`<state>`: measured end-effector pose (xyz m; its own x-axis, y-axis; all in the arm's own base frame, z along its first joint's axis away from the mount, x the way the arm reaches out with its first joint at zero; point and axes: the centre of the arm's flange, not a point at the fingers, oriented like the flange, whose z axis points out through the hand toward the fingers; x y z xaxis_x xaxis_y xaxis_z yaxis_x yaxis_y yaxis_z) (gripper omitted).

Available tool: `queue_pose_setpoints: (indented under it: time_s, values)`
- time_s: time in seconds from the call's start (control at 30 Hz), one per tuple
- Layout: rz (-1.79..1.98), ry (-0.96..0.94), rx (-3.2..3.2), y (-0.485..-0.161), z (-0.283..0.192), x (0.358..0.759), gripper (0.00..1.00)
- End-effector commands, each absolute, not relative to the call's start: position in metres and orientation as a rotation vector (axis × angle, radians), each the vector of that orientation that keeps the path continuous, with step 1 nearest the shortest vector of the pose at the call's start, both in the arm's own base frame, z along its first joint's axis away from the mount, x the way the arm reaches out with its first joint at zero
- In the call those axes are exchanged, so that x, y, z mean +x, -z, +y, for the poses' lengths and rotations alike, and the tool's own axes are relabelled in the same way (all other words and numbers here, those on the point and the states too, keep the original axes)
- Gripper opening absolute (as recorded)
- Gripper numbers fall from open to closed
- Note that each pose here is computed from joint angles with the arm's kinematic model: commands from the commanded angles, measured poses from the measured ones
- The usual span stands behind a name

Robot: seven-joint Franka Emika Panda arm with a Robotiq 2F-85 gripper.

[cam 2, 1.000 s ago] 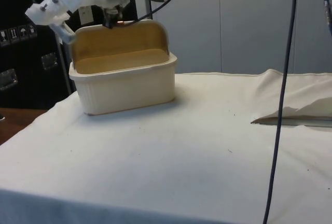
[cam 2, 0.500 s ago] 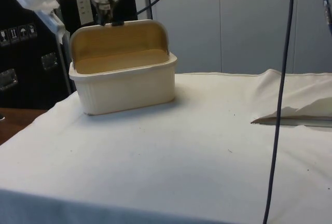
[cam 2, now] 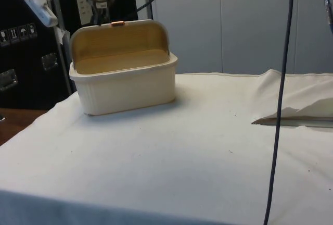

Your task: Open the lid, then close it.

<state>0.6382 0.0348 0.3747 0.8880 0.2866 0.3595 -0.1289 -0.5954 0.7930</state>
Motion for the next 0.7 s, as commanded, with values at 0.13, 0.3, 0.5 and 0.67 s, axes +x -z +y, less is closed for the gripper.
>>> queue_pose_setpoints:
  time_s: [0.13, 0.3, 0.5, 0.67]
  values:
    - [0.131, -0.561, 2.199, -0.373, 0.036, 0.630, 0.00]
    - [0.119, -0.554, 2.215, -0.377, 0.031, 0.625, 0.00]
    - [0.102, -0.549, 2.249, -0.385, 0.024, 0.619, 0.00]
    - [0.088, -0.548, 2.266, -0.390, 0.019, 0.618, 0.00]
